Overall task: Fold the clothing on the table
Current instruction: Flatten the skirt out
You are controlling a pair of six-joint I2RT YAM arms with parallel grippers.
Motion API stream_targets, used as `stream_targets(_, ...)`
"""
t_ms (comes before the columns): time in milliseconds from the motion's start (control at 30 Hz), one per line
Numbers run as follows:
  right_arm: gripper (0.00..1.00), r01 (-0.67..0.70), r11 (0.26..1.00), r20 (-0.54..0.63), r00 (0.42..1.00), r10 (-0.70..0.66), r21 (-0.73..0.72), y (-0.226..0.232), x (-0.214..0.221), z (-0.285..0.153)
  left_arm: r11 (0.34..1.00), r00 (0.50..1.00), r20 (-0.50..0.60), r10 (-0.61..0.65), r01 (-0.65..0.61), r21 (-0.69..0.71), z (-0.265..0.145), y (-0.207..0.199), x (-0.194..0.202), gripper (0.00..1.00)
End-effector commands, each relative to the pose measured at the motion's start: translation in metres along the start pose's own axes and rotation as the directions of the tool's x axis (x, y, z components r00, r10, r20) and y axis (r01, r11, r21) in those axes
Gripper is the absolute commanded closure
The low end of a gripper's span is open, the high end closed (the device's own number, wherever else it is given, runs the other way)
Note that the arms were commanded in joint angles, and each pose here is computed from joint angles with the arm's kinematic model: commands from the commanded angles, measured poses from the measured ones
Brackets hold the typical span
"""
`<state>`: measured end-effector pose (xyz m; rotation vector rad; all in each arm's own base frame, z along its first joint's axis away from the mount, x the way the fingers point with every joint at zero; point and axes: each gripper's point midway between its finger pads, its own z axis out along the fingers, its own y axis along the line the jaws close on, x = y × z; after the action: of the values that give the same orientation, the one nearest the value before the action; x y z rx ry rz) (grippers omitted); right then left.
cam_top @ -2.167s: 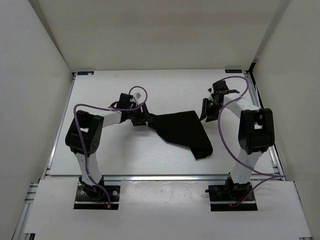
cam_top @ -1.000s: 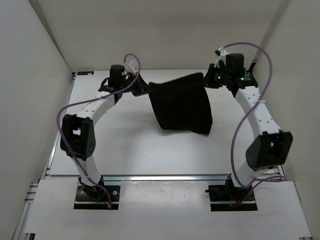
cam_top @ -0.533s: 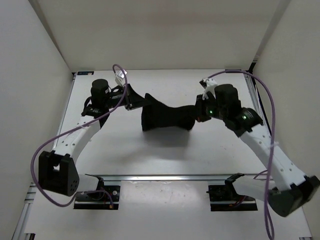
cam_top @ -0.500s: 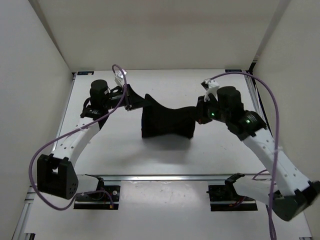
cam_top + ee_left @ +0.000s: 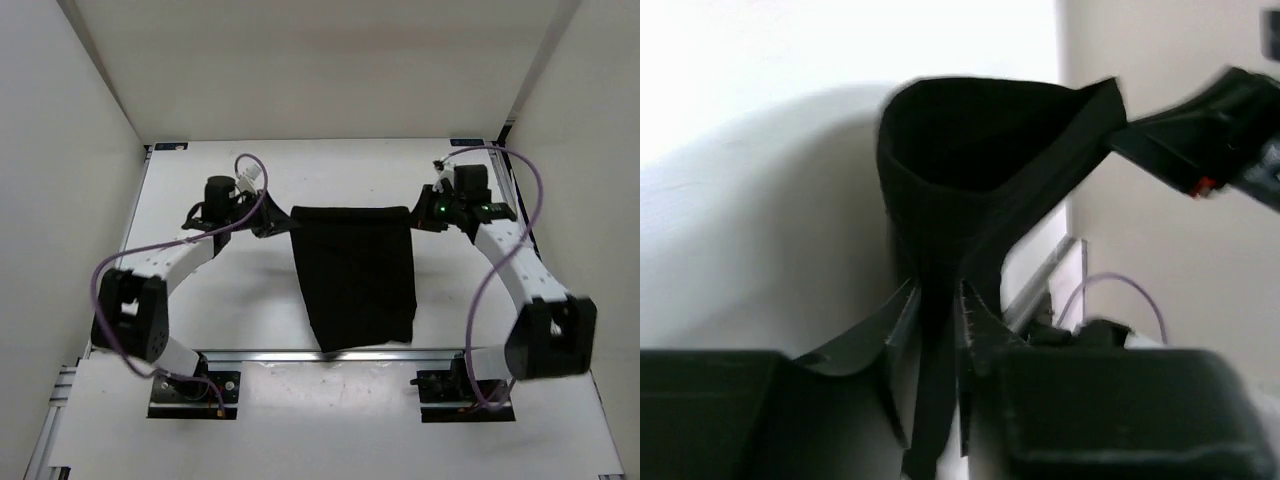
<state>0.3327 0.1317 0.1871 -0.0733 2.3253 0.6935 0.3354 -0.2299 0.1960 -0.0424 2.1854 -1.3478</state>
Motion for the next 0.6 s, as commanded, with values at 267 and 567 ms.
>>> stream_targets(267,0.6,0.073,0.992,-0.026,0.997,-0.071,0.107,-0.028,-0.045,0.055,0.997,0.996,0.083,0.007,0.0,-0.083,0.06,0.033,-0.056,0.09)
stream_targets(567,0.55,0.063,0.978,-0.247,0.969,-0.012,0.201,-0.022,0.079,0.009,0.991,0.991,-0.135,-0.024,0.005,-0.135,-0.001,0.039,0.085,0.36)
